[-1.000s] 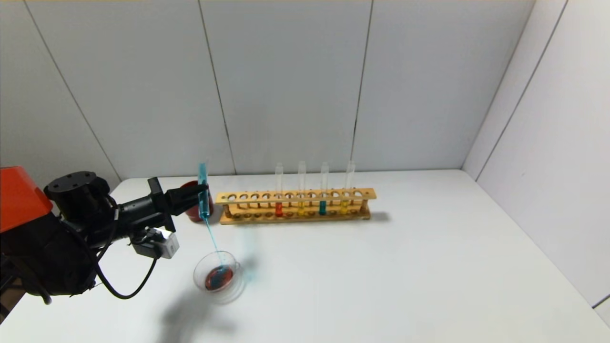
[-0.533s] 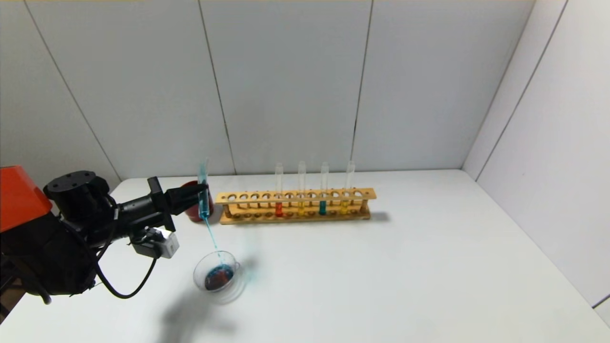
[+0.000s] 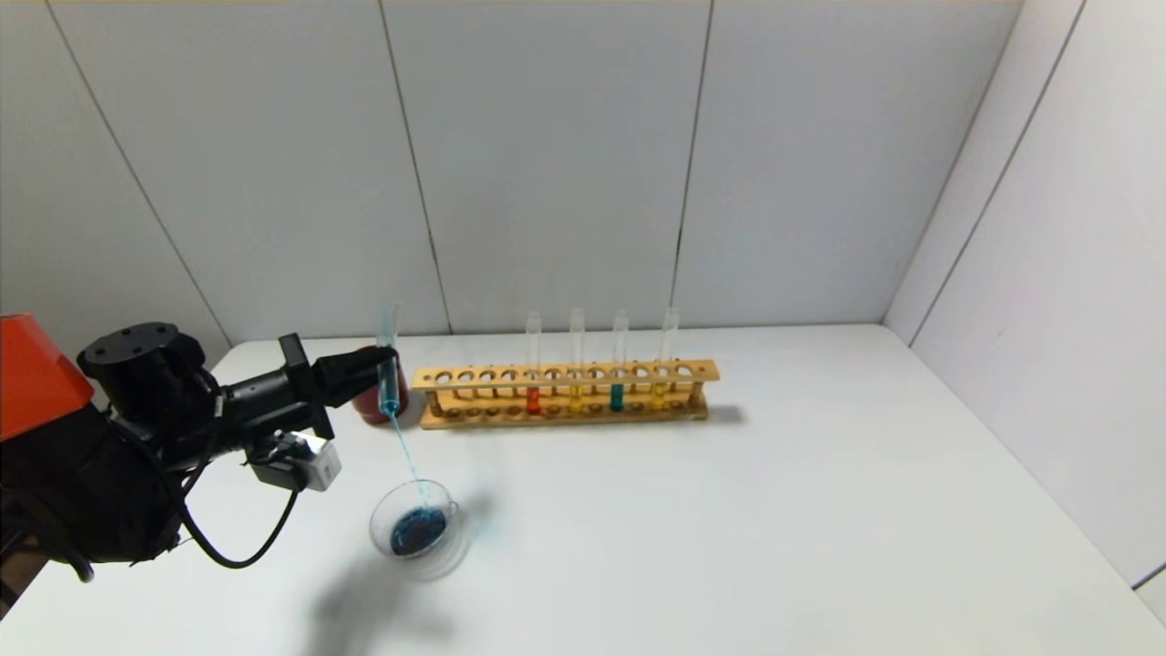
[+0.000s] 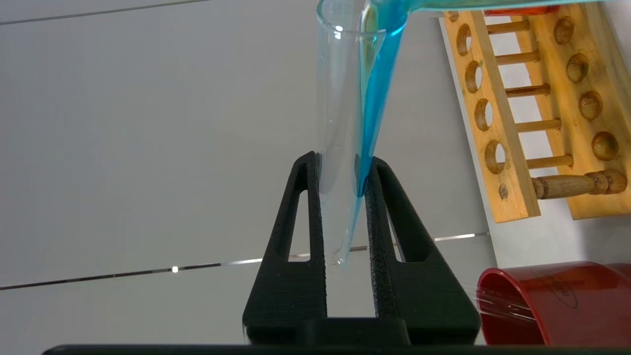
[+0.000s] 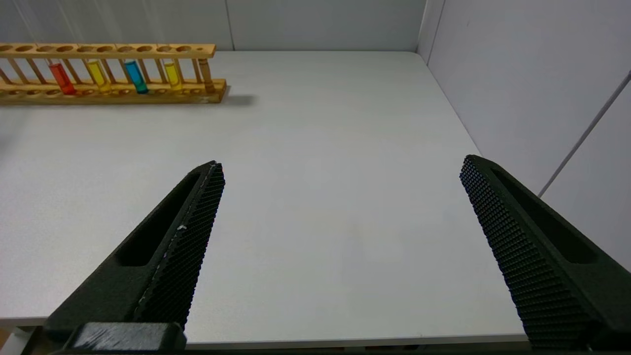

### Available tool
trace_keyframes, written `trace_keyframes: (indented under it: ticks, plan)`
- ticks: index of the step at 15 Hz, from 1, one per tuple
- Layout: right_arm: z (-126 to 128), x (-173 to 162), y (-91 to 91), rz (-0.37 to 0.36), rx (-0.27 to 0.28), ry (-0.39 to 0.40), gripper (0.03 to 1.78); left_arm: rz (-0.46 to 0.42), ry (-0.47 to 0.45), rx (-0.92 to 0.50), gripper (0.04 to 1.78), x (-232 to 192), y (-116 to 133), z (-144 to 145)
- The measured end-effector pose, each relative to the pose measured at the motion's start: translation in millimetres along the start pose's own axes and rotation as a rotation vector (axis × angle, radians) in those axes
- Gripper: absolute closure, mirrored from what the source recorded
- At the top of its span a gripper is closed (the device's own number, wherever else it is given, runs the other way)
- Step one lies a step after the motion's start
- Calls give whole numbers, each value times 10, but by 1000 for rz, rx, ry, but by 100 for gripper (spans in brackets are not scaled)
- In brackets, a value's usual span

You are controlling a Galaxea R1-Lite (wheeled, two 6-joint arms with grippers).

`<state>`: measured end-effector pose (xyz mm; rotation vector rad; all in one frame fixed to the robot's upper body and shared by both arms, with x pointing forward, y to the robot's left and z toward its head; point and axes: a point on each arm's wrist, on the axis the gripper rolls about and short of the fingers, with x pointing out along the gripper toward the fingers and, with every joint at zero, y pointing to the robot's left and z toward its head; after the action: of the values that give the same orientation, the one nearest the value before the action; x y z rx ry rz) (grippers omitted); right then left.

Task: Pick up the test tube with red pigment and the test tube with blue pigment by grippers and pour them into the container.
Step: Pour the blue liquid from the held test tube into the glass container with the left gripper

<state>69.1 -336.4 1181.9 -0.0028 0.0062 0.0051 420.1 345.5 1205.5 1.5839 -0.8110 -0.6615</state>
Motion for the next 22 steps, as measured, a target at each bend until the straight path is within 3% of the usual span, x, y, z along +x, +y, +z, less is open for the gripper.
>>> trace_keyframes:
  ticks: [22]
  plan:
    - [0,0,0,0,0,0,6,25,3,51,152,7,153,18]
